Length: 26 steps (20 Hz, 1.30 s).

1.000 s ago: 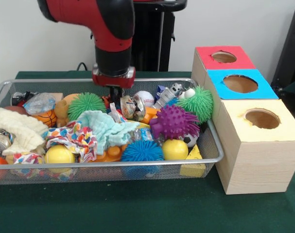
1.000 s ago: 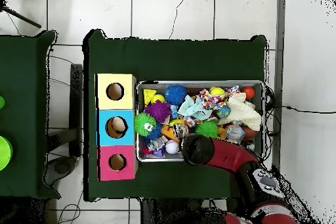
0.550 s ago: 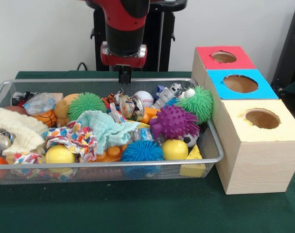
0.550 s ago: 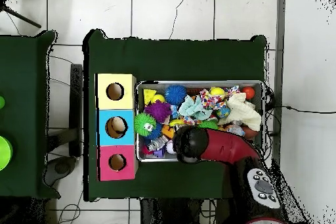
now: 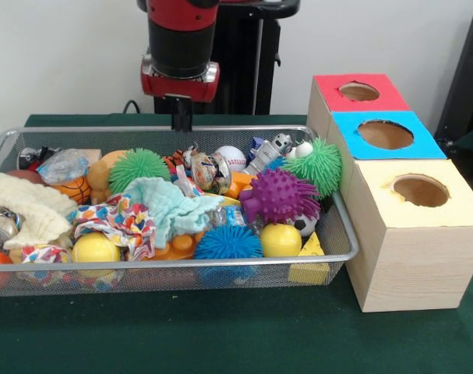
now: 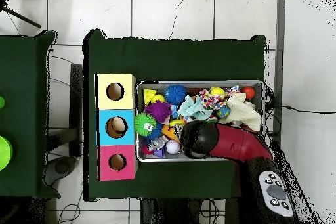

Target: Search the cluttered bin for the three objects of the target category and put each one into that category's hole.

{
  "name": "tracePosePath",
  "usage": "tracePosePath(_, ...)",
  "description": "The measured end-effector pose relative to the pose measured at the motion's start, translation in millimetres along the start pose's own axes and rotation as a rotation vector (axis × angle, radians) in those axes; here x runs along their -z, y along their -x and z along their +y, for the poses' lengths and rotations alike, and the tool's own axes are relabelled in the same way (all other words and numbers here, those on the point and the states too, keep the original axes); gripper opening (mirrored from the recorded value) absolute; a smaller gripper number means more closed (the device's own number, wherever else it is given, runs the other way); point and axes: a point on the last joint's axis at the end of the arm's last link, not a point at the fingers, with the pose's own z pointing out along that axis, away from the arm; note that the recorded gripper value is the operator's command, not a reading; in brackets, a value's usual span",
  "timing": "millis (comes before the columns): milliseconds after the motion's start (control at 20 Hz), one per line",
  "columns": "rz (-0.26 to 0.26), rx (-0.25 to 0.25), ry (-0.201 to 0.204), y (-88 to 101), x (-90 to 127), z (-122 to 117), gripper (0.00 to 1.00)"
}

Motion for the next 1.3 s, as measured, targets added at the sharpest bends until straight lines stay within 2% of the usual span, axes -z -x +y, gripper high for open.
tracePosePath(150,0.004,-0.010,0.003,0.8,-4,-6,0.00)
tracePosePath(450,0.010,-0.037,0.023,-0.2,-25,-20,0.00)
tracePosePath(950,-0.028,-0.071,0.053,-2.3,-63,-32,0.00)
tracePosePath(1300,-0.025,-0.096,0.069,-15.8,-89,-40,0.00)
